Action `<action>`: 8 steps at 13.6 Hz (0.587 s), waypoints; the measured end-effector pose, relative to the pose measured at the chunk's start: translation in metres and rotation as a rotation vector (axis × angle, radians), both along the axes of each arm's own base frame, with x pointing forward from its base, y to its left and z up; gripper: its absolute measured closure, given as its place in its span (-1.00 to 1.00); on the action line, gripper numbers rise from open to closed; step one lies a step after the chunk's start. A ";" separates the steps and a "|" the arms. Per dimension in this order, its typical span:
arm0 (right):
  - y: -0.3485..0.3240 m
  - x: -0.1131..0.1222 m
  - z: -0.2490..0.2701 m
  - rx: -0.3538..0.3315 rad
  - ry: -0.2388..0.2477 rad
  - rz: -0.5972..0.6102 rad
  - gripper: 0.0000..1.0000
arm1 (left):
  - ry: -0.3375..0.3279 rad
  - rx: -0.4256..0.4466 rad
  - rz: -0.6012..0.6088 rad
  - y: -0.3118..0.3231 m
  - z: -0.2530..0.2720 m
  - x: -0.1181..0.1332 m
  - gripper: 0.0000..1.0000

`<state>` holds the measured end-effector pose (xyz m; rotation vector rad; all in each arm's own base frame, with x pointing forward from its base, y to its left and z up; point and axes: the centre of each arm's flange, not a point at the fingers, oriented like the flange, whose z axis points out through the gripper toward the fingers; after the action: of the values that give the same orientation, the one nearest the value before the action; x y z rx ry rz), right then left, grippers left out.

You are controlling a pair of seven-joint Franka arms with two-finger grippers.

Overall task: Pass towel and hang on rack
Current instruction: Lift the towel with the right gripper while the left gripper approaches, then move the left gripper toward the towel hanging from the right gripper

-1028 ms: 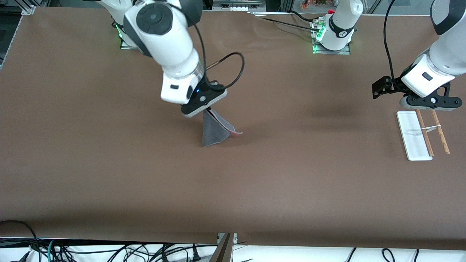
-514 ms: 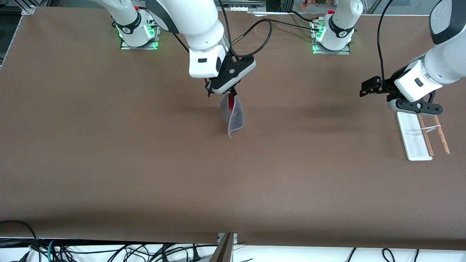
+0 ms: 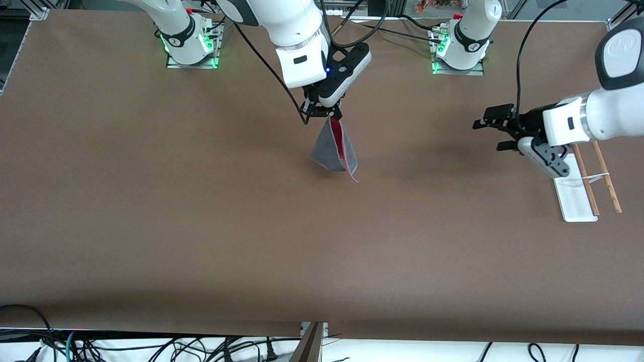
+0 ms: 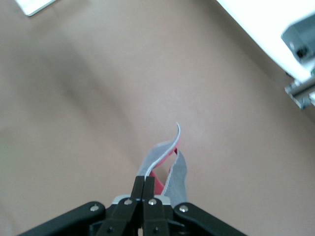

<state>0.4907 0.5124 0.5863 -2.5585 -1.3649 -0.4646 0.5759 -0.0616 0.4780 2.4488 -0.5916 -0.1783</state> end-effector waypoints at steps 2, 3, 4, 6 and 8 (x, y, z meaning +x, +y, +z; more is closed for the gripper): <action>0.005 0.003 0.000 0.009 -0.075 0.137 0.97 | -0.023 -0.164 -0.054 -0.013 -0.021 0.009 -1.00; 0.008 0.007 -0.004 0.013 -0.114 0.210 0.97 | -0.043 -0.239 -0.081 -0.020 -0.028 0.013 -1.00; 0.010 0.012 -0.008 0.028 -0.143 0.260 0.97 | -0.072 -0.307 -0.113 -0.028 -0.035 0.016 -1.00; 0.014 0.018 -0.013 0.054 -0.184 0.305 0.97 | -0.161 -0.454 -0.191 -0.048 -0.048 0.022 -1.00; 0.017 0.017 -0.013 0.063 -0.195 0.316 0.97 | -0.289 -0.542 -0.280 -0.072 -0.069 0.030 -1.00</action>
<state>0.5077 0.5296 0.5735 -2.2378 -1.7517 -0.6974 0.6056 -0.1340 0.4093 1.8693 -0.9675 0.2066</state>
